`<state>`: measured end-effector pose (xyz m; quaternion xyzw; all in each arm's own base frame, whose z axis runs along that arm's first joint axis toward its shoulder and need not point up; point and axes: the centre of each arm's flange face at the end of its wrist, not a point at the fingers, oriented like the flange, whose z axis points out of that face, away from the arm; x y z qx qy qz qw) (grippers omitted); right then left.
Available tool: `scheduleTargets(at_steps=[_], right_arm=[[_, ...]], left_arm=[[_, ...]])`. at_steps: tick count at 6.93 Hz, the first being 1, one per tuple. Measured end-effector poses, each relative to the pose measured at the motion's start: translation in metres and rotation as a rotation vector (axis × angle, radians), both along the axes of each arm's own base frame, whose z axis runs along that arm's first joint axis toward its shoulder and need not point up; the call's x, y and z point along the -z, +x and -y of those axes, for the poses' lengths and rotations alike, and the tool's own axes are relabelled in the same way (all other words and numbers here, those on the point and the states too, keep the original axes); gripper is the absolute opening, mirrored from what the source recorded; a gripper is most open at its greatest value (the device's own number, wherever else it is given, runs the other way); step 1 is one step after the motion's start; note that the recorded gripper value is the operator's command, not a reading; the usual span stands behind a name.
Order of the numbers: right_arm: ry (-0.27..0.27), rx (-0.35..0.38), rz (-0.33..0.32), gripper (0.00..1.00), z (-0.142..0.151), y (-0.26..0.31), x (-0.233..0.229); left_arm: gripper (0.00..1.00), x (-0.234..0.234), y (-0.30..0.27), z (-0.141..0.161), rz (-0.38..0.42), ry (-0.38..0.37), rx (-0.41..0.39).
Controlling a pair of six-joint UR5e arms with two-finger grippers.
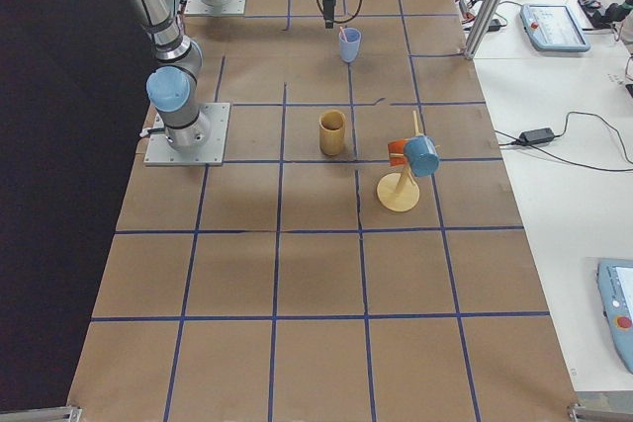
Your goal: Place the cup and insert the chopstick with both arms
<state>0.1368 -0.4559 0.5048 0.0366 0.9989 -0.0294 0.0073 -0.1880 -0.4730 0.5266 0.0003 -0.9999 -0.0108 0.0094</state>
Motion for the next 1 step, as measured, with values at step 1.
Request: scheduleTargets(at_steps=[1], right_arm=[[0.000, 0.006, 0.001, 1.00, -0.0001, 0.0001, 0.0001]], left_arm=[[1.00, 0.0003, 0.0000, 0.0000, 0.000, 0.001, 0.000]])
